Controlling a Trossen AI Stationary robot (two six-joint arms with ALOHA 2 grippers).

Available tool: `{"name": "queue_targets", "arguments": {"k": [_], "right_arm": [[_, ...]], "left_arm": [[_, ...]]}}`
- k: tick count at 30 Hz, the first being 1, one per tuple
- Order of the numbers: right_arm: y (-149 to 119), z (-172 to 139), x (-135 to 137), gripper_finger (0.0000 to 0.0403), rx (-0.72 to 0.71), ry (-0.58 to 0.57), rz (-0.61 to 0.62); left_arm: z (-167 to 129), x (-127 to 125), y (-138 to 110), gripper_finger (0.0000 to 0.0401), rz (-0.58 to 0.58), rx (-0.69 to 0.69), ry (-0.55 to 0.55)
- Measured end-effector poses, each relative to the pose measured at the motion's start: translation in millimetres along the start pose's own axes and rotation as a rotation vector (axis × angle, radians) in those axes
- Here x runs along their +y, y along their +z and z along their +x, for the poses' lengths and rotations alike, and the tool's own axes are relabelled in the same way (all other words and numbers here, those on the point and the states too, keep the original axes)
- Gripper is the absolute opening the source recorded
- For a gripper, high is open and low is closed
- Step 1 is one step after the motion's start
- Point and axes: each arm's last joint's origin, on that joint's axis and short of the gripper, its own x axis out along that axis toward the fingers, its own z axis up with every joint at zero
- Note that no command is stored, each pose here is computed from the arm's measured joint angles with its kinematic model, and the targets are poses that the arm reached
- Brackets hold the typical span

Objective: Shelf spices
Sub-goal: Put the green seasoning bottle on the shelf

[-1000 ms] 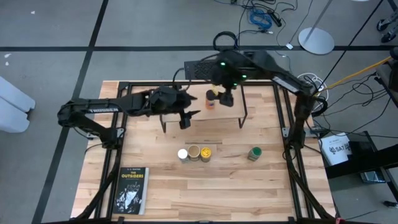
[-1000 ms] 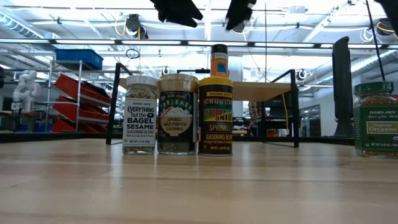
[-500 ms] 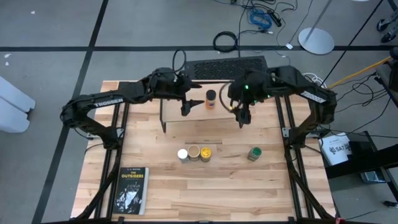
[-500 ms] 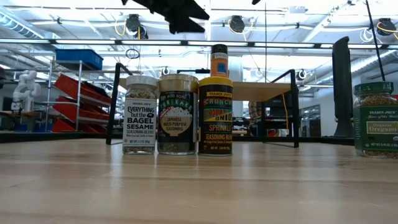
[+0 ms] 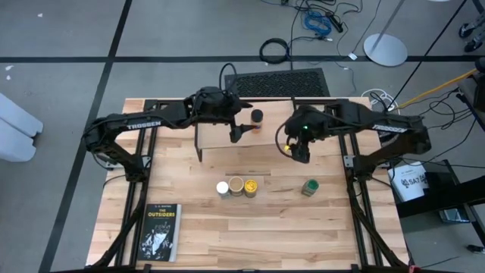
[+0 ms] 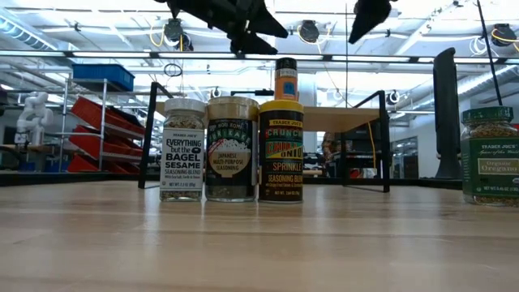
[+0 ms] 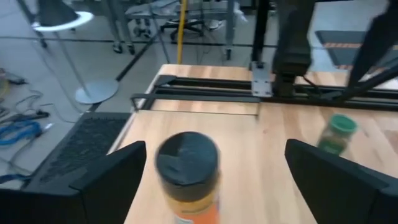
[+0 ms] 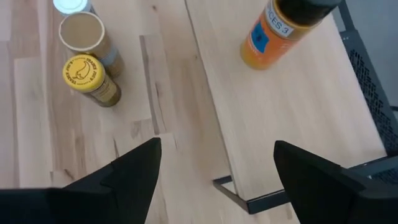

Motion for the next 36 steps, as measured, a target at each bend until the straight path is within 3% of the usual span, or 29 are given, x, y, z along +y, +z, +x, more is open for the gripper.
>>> {"name": "queue_targets", "arguments": {"k": [11, 32, 36], "right_arm": [[-6.6, -3.2, 1.1, 0.0297, -0.128, 0.014, 0.015], [-5.7, -3.5, 6.6, 0.0297, -0.139, 0.025, -0.049], [-5.2, -3.5, 6.7, 0.0297, -0.144, 0.025, -0.053]], "left_arm": [[21.4, 12.3, -15.2, 0.0400, -0.013, 0.033, 0.047], [44.6, 15.8, -26.2, 0.0399, -0.013, 0.003, 0.036], [44.6, 15.6, -26.3, 0.0379, -0.013, 0.005, 0.034]]}}
